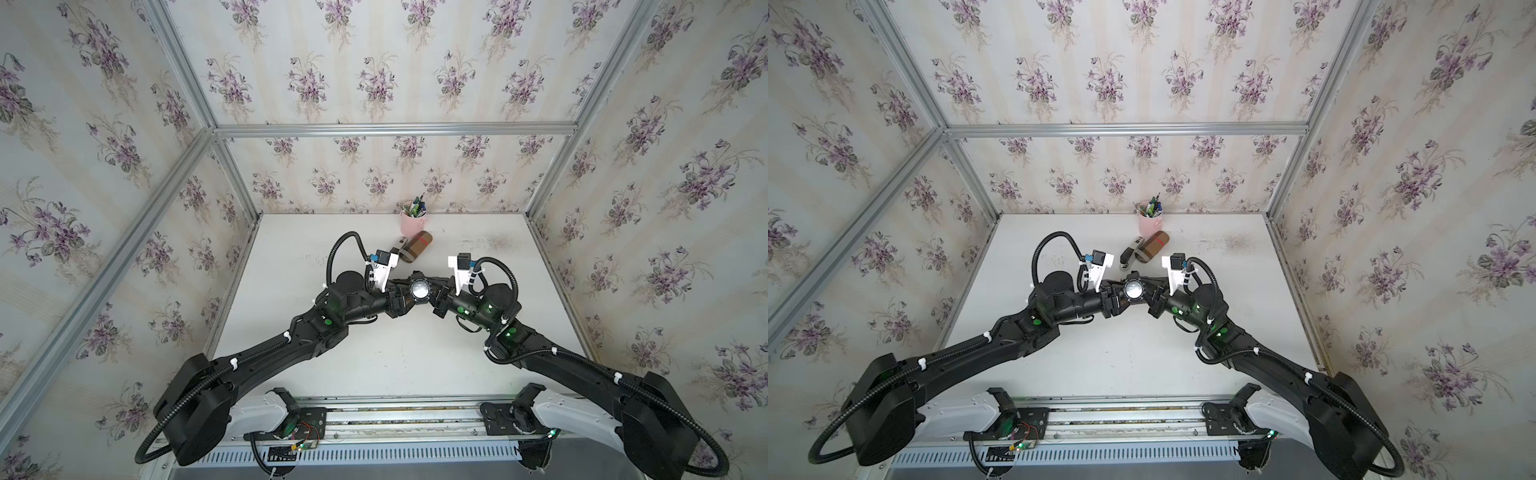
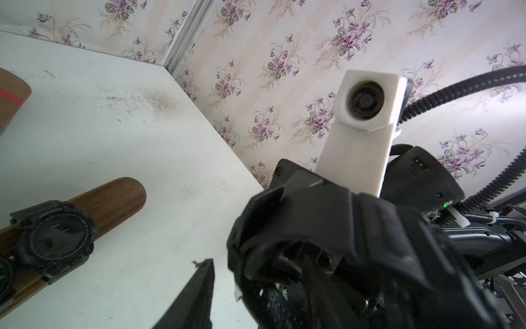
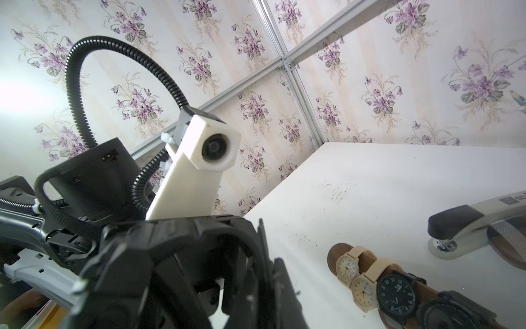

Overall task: Place watch on stand
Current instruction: Pick up the watch at the center of the board.

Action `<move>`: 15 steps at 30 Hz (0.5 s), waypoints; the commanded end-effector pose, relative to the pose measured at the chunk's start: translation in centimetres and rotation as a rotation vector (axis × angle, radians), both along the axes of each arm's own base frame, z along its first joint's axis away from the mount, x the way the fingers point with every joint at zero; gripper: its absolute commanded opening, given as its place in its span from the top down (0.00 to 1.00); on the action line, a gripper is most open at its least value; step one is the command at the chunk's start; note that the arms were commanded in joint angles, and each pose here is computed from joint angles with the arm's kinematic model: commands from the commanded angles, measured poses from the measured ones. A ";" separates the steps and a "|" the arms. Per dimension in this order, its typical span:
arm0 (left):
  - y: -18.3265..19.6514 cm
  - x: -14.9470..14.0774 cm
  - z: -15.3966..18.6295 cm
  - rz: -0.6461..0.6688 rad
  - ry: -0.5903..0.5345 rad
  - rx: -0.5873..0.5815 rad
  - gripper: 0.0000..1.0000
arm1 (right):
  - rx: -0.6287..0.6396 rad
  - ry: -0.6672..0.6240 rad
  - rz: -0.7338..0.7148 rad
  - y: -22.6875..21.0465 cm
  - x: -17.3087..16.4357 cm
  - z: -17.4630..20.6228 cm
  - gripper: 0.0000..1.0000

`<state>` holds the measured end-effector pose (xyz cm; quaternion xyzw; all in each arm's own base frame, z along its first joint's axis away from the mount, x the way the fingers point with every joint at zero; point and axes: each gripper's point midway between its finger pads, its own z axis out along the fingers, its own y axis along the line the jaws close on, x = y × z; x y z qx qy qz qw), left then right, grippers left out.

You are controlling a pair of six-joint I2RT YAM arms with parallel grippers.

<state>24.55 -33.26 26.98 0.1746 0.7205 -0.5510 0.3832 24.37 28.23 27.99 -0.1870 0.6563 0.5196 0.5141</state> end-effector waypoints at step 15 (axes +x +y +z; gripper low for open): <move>-0.7 -0.9 1.6 -0.042 -0.055 -0.028 0.93 | 0.057 -0.043 -0.028 -0.2 0.4 1.8 1.00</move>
